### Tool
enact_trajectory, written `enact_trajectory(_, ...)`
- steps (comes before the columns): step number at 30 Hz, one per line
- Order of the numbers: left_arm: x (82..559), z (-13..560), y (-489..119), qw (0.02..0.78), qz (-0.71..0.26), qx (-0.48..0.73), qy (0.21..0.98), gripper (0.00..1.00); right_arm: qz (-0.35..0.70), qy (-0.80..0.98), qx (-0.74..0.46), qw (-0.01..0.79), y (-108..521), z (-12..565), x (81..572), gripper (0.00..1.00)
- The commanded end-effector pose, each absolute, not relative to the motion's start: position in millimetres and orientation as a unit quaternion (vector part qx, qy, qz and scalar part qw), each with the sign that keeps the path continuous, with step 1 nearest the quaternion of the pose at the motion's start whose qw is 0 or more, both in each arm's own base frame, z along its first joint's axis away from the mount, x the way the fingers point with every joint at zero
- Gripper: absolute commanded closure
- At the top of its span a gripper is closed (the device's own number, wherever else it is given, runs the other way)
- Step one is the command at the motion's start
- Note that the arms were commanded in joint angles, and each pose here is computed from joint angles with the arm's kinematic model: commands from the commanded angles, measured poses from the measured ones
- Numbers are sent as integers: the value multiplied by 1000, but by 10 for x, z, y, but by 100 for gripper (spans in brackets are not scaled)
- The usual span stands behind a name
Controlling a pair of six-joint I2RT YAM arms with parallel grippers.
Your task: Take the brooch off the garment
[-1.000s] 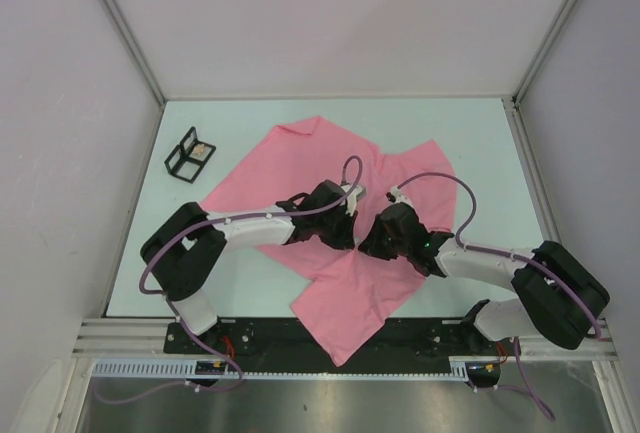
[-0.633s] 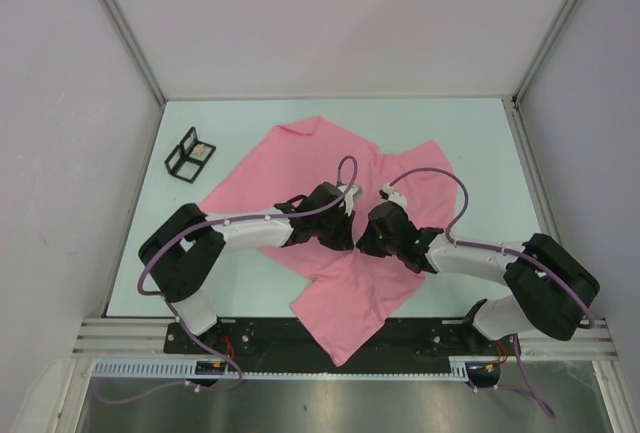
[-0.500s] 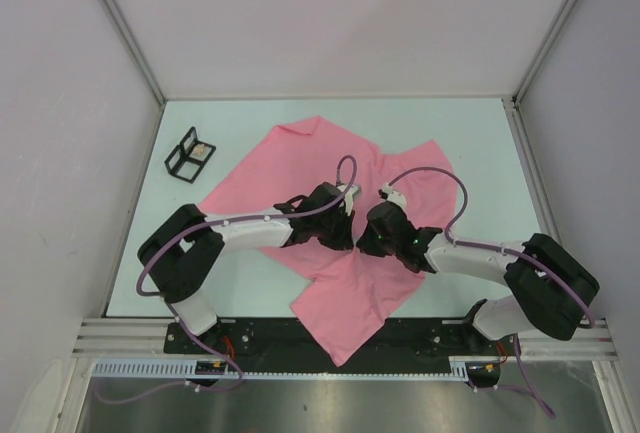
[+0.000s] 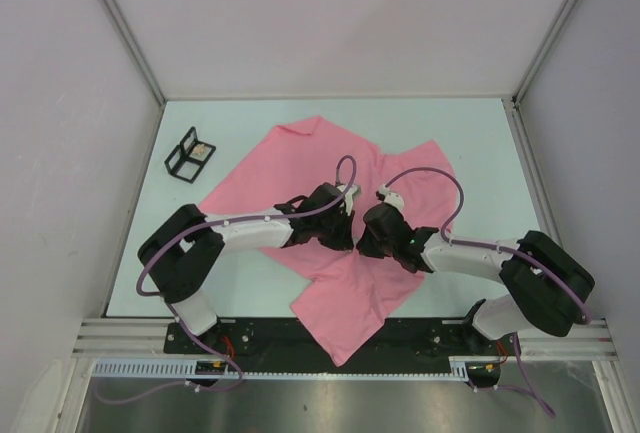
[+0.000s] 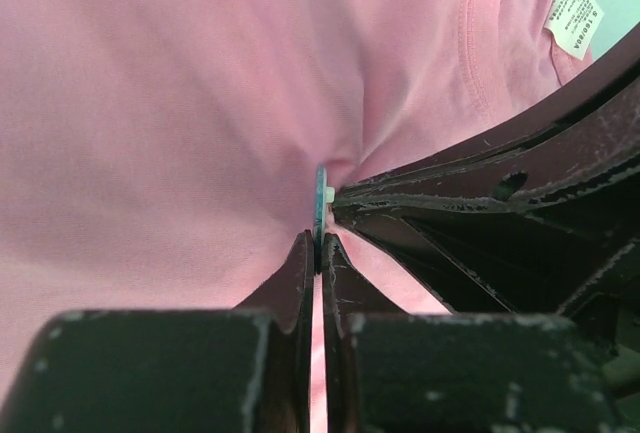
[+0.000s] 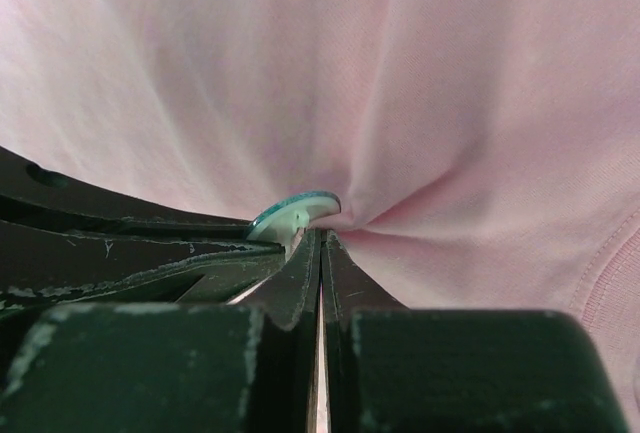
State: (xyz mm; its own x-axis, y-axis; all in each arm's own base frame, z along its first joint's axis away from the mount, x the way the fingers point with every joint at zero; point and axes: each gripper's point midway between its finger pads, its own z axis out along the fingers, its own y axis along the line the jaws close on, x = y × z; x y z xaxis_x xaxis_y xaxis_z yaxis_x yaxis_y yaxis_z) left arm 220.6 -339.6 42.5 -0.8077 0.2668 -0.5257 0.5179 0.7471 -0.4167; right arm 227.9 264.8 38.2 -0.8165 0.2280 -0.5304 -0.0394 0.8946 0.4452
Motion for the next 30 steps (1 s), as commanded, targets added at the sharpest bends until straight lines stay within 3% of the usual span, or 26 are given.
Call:
enact_trajectory(1, 2211, 603, -3481, 240, -303, 211, 898, 99, 218, 921, 50, 320, 2691, 462, 2388, 100)
enact_trajectory(30, 1794, 478, -3674, 153, -394, 225, 878, 99, 325, 866, -68, 375, 3318, 799, 2364, 100)
